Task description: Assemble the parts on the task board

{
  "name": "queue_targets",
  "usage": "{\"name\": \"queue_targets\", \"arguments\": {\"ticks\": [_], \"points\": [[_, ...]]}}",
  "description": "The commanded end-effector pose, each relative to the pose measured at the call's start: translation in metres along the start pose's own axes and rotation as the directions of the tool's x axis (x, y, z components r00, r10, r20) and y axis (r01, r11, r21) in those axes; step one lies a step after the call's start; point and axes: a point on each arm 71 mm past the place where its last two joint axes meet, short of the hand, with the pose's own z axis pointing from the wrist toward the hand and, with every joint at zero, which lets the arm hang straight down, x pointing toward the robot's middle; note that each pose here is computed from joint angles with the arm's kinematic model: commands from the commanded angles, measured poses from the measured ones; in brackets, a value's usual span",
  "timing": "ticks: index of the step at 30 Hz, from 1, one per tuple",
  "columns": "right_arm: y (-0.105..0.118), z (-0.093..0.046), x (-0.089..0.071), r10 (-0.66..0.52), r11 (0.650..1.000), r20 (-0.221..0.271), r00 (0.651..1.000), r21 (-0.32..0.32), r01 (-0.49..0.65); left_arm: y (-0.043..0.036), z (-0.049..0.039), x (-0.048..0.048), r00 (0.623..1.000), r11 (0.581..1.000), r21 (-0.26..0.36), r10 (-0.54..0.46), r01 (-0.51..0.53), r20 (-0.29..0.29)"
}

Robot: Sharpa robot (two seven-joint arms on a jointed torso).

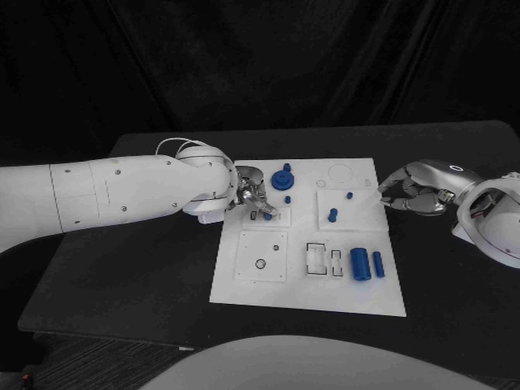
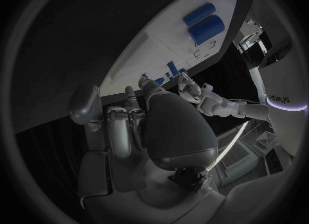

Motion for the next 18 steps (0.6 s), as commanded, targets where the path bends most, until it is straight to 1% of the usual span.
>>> {"name": "queue_targets", "arguments": {"ticks": [1, 18], "points": [[-0.0011, -0.0005, 0.0009, 0.0, 1.0, -0.002, 1.0, 0.008, 0.0, 0.0008, 0.0005, 0.003, 1.0, 1.0, -0.008, 0.015, -0.015, -0.026], [-0.0016, -0.0002, 0.002, 0.0, 1.0, -0.005, 1.0, 0.009, 0.0, 0.0036, 0.0003, 0.0034, 0.999, 0.999, -0.025, 0.02, -0.021, -0.038]]}}
